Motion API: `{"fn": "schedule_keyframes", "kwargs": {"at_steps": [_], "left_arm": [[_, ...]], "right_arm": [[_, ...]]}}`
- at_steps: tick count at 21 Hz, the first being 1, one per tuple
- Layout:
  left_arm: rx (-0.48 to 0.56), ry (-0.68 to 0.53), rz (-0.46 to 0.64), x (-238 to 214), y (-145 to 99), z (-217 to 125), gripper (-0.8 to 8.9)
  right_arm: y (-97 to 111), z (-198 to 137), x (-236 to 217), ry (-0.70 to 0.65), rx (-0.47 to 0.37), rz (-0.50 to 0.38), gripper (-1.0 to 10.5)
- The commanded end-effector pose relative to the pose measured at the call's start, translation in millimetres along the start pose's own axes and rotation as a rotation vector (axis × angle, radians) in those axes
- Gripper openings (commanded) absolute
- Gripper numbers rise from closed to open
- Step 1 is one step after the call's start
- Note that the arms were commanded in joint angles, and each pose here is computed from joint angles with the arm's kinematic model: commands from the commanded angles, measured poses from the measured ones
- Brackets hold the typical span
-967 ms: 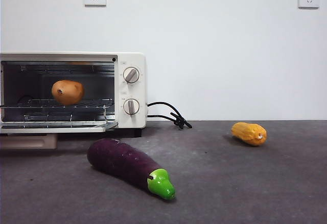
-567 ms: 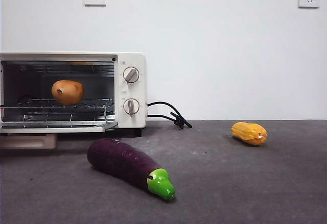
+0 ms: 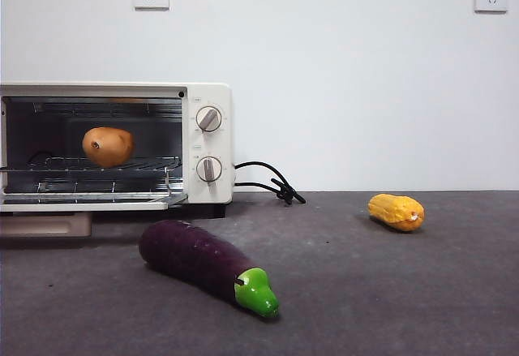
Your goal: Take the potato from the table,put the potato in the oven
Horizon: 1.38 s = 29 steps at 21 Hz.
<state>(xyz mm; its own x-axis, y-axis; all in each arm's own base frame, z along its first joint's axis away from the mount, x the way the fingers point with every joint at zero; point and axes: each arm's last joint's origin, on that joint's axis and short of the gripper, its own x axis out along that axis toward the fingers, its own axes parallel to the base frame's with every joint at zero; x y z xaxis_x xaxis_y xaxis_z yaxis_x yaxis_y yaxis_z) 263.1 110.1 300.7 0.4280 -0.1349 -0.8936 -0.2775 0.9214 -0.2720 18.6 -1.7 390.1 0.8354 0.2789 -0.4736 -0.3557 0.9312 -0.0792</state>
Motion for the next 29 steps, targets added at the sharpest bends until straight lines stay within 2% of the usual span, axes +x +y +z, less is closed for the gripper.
{"fn": "schedule_keyframes", "kwargs": {"at_steps": [1,7,11,16,24,29], "left_arm": [[-0.030,0.076,0.021,19.5,12.8,3.7,-0.09],[-0.150,0.186,0.018,58.1,52.8,9.6,-0.09],[-0.227,0.212,-0.118,81.3,72.7,11.5,-0.09],[-0.251,0.266,-0.120,107.3,83.0,11.3,-0.09],[-0.273,0.293,-0.125,121.1,87.5,10.6,-0.09],[-0.276,0.317,-0.134,128.7,85.3,9.9,-0.09]], "right_arm": [[-3.2,-6.6,-1.4,0.003,0.033,0.000,0.0],[-3.3,-9.7,-0.2,0.006,0.041,-0.002,0.0],[-4.7,-9.2,-0.3,-0.012,0.074,-0.051,0.0],[-7.0,-8.5,-0.5,-0.043,0.110,-0.126,0.0],[-8.4,-8.0,-0.7,-0.065,0.135,-0.176,0.0],[-8.5,-8.0,-0.8,-0.066,0.135,-0.179,0.0]]}}
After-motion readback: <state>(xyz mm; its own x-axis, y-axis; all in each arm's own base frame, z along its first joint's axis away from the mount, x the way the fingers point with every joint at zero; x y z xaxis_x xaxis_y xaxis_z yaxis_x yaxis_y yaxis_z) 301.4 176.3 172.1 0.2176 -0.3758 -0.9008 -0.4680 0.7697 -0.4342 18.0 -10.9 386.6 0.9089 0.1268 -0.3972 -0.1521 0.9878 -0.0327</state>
